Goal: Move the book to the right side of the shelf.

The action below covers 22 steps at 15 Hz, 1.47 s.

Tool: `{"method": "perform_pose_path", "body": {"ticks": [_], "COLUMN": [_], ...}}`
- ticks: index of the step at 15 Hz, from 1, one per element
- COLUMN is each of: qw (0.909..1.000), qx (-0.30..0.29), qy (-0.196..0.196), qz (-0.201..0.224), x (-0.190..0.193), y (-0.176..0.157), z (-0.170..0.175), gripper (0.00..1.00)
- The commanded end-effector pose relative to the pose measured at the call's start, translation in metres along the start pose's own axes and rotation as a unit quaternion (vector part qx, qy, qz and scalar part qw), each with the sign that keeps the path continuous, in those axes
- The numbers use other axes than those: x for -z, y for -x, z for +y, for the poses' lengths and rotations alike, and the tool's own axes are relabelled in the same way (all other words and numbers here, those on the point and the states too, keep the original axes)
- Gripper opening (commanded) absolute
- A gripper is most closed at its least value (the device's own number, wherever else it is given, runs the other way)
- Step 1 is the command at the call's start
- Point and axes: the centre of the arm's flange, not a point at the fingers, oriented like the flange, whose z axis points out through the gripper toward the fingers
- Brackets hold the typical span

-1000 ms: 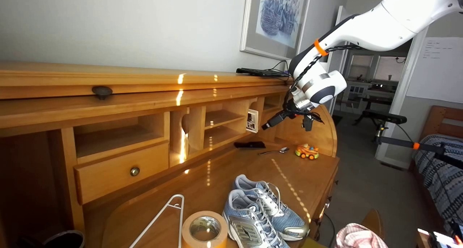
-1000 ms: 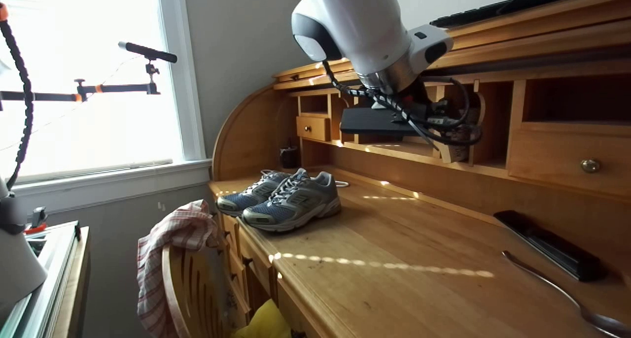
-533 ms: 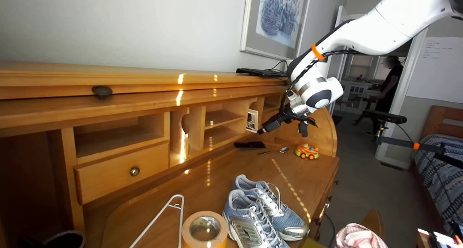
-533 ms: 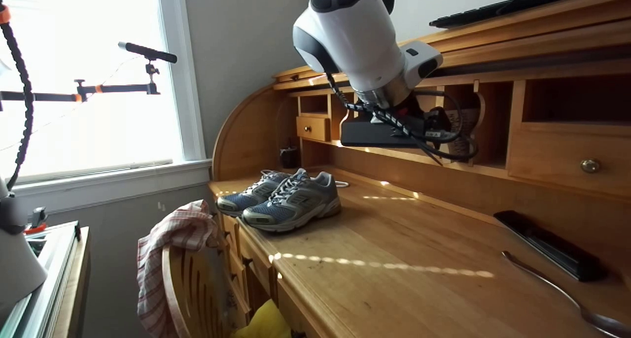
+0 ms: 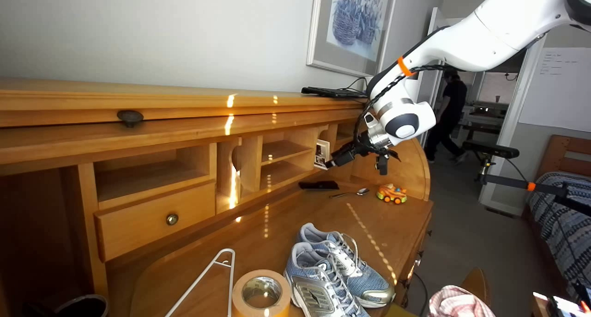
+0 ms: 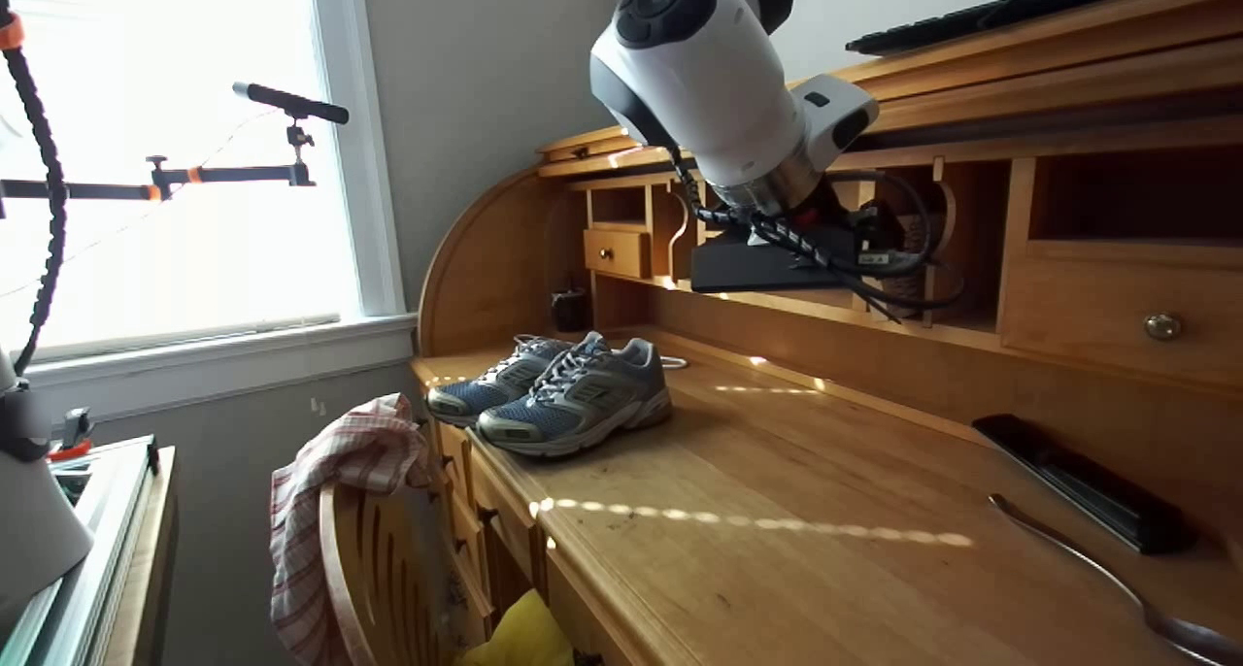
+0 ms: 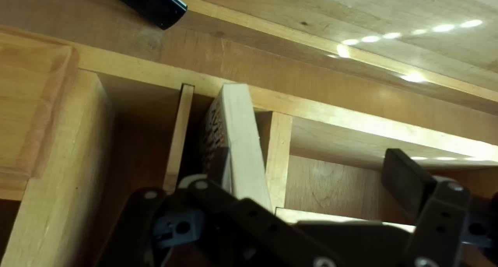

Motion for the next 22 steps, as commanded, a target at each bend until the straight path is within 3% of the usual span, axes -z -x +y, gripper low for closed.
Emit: {"method": "perform_pose_path", "body": {"ticks": [1,12,14,22], "qw": [0.9996,0.9976,0.9975,0.9969], "qx": [0.004,0.003,0.002,-0.004], "qy": [0.007,0.016,0.017,0.025], "qz": [0.026,0.068,0.069,0.074], "x": [-0.010,-0.027,-0.031,-0.031], "y": [0.007,0.004,0.005,0.004], "z": [0.005,0.018,0.020,0.029], "gripper": [1.00,1.00,0.73,0.11]}}
